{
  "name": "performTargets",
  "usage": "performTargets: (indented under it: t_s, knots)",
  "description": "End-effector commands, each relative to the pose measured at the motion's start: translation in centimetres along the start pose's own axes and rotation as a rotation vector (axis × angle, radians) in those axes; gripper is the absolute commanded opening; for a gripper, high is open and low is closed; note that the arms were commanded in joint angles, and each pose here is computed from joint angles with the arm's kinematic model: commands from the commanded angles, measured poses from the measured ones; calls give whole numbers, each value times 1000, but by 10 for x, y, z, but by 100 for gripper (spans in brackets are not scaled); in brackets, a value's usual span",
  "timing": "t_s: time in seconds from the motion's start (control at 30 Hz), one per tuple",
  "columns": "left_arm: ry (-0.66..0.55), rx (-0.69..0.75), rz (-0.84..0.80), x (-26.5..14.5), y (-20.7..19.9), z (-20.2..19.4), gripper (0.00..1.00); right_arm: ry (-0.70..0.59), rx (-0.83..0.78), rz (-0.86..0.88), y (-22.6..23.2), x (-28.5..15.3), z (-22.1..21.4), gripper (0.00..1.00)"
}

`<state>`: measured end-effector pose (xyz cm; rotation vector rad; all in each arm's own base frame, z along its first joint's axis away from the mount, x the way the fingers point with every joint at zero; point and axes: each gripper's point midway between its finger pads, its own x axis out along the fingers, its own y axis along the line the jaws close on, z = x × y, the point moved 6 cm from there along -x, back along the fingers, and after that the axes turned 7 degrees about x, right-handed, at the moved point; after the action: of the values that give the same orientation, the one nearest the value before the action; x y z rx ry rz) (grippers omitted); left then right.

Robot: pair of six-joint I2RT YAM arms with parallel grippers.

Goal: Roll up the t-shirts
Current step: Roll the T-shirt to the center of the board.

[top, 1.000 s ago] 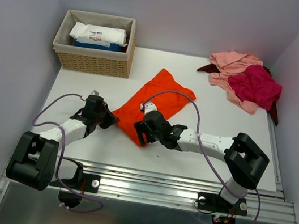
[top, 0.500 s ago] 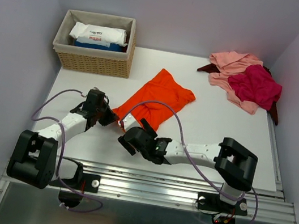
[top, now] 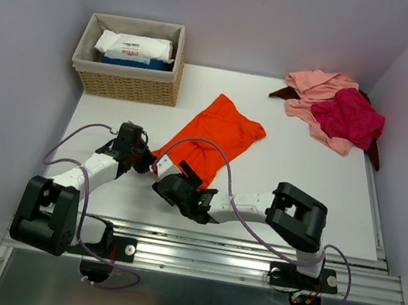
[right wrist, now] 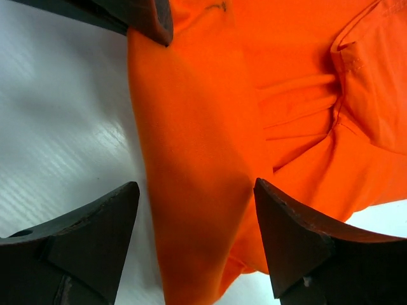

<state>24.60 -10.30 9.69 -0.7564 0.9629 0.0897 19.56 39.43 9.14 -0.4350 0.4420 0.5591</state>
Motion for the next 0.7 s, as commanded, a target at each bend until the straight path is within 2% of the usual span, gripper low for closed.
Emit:
performTargets:
  t_s: [0.0, 0.23, 0.37, 0.43, 0.47, 0.5, 0.53, 0.57, 0.6, 0.67]
  knots:
    - [-23, 13, -30, -6, -9, 9, 0, -96, 27, -78, 3, 11, 14, 75]
    - [-20, 15, -33, -6, -8, 10, 0, -115, 36, -171, -3, 19, 2, 56]
    - [-23, 20, -41, -8, -8, 11, 0, -140, 55, -233, -9, 18, 5, 30]
    - [-33, 31, -53, -10, -10, 12, 0, -146, 63, -220, -8, 17, 9, 22]
    - [-37, 35, -57, -11, -11, 13, 0, -155, 71, -205, -8, 14, 13, 12]
    - [-44, 38, -65, -13, -12, 14, 2, -157, 74, -190, -7, 13, 15, 8]
    - [-50, 44, -69, -14, -14, 15, 10, -159, 78, -167, -6, 12, 17, 1]
    - [-53, 47, -73, -15, -14, 16, 13, -166, 87, -147, -5, 10, 21, 1]
    - [-58, 49, -71, -16, -15, 17, 30, -159, 92, -132, -4, 9, 22, 1]
    - [-63, 64, -78, -18, -17, 19, 47, -146, 108, -77, -3, 9, 25, 1]
